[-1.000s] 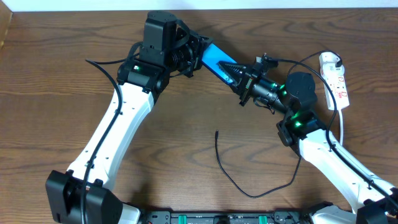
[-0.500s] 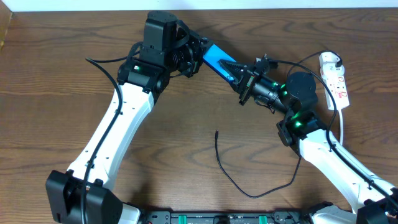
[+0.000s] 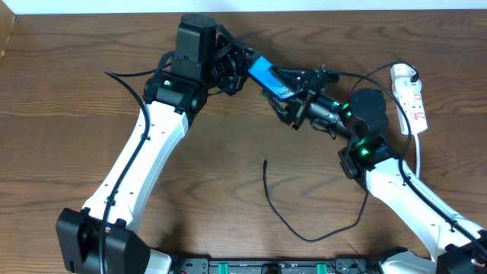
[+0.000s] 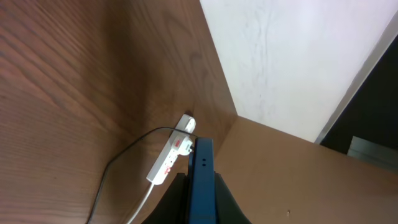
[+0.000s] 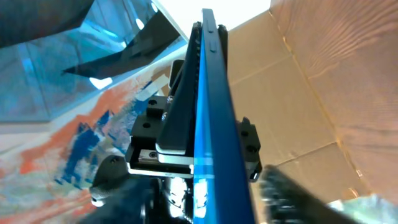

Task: Plug charger to phone and switch on socket
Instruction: 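Release the phone from the right gripper and pull the right arm back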

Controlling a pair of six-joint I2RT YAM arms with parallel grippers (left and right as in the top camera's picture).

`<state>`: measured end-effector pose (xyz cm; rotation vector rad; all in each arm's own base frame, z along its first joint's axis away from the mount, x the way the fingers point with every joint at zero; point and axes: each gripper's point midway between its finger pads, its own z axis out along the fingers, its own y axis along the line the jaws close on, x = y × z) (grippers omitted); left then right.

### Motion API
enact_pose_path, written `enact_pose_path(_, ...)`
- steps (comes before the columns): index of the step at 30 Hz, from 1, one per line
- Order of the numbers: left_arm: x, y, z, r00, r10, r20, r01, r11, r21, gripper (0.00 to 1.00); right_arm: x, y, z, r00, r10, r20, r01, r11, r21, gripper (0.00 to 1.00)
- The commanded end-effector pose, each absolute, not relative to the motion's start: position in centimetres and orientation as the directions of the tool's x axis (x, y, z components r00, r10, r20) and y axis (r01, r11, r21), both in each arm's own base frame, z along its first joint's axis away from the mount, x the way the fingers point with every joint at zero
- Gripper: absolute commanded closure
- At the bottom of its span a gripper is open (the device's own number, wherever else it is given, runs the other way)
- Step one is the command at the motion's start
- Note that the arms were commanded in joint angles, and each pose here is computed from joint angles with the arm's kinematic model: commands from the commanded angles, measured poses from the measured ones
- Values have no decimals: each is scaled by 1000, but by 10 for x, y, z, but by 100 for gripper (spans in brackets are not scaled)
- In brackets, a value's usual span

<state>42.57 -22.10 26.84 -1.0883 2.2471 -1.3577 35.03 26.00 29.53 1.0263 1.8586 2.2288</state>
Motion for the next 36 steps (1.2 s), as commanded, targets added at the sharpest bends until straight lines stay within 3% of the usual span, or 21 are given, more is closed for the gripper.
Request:
enact_pose_path(1, 426, -220, 277, -663, -737, 130, -443, 247, -862, 93, 348, 262, 308, -799, 438, 412, 321, -268, 908, 8)
enact_pose_path(3, 427, -219, 277, -662, -738, 129, -443, 247, -862, 93, 348, 262, 308, -799, 439, 412, 321, -268, 908, 1)
enact_pose_path(15, 442, -180, 280, -628, -766, 138, -449, 212, -868, 92, 346, 262, 308, -827, 441, 347, 269, -231, 935, 1)
enact_pose_path(23, 443, -131, 284, -667, -723, 180, -436, 183, -881, 92, 347, 251, 304, -876, 447, 182, 136, -134, 982, 1)
enact_pose_path(27, 436, -106, 282, -702, -691, 174, -417, 201, -886, 93, 345, 247, 303, -897, 441, 31, 6, -59, 998, 1)
enact_pose_path(36, 419, -92, 303, -868, -464, -177, 5, 348, -937, 93, 340, 248, 302, -874, 405, -269, -265, 67, 962, 1)
